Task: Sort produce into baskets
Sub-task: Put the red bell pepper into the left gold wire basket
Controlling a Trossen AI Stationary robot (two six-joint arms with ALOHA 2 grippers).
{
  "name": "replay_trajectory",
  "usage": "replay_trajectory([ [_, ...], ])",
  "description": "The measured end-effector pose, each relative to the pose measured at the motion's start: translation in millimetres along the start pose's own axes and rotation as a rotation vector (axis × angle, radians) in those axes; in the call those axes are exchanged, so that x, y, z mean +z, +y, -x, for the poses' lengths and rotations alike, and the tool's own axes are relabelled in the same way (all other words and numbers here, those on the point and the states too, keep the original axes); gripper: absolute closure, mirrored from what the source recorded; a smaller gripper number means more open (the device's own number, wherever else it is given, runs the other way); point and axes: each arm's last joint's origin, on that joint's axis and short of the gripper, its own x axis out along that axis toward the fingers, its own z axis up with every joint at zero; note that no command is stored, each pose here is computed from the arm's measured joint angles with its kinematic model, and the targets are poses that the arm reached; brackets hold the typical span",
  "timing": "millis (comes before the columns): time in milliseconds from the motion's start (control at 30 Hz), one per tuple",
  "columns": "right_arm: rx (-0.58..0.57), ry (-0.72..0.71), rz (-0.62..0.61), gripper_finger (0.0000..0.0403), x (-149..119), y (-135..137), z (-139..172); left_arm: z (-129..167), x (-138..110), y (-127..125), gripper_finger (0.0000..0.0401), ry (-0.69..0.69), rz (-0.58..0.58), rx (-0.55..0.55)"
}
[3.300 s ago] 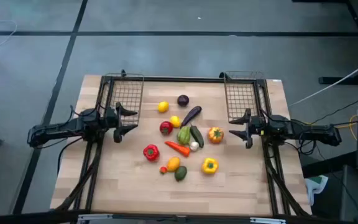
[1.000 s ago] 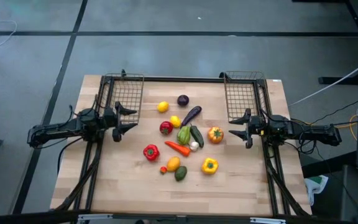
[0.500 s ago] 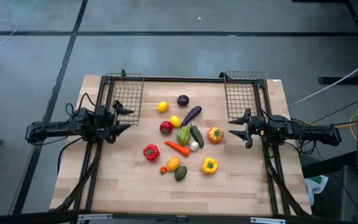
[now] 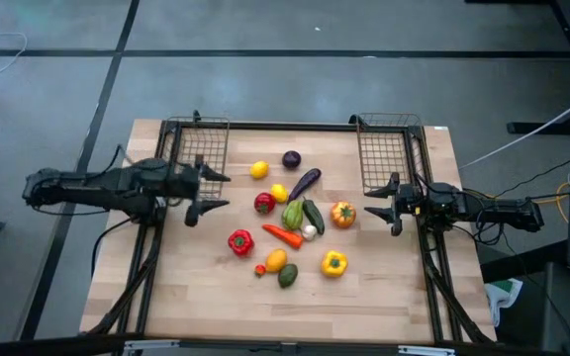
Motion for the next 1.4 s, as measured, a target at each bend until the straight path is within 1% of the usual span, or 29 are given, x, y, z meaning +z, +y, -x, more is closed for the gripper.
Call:
replay_trajectory([
  [133, 0.0, 0.0, 0.0, 0.0189, 0, 0, 0, -16, 20, -7, 0.0095, 0.23, -0.019, -0.027],
  [233, 0.0, 0.0, 0.0, 0.0189, 0, 0, 0, -29, 32, -13, 0.0095, 0.374, -0.028, -0.046],
  [333, 0.0, 0.0, 0.0, 0.0189, 0, 0, 0, -40, 40, -20, 0.0095, 0.498, 0.01, -0.046],
  [467, 0.0, 0.0, 0.0, 0.0189, 0, 0, 0, -53, 41, -26, 0.0095, 0.631, 0.11, -0.014],
  [667, 0.0, 0.0, 0.0, 0.0189, 0, 0, 0, -68, 31, -39, 0.0095, 0.713, 0.287, 0.038],
  [833, 0.0, 0.0, 0.0, 0.0189, 0, 0, 0, -73, 28, -45, 0.0095, 0.723, 0.472, 0.099],
  [900, 0.0, 0.0, 0.0, 0.0189, 0, 0, 0, -75, 25, -47, 0.0095, 0.725, 0.521, 0.114],
  [1033, 0.0, 0.0, 0.0, 0.0189, 0, 0, 0, -80, 14, -53, 0.0095, 0.769, 0.581, 0.146],
  [1133, 0.0, 0.0, 0.0, 0.0189, 0, 0, 0, -83, 8, -61, 0.0095, 0.774, 0.615, 0.143],
  [1233, 0.0, 0.0, 0.0, 0.0189, 0, 0, 0, -87, 3, -68, 0.0095, 0.788, 0.605, 0.132],
  [1400, 0.0, 0.0, 0.0, 0.0189, 0, 0, 0, -93, -6, -74, 0.0095, 0.84, 0.573, 0.143],
])
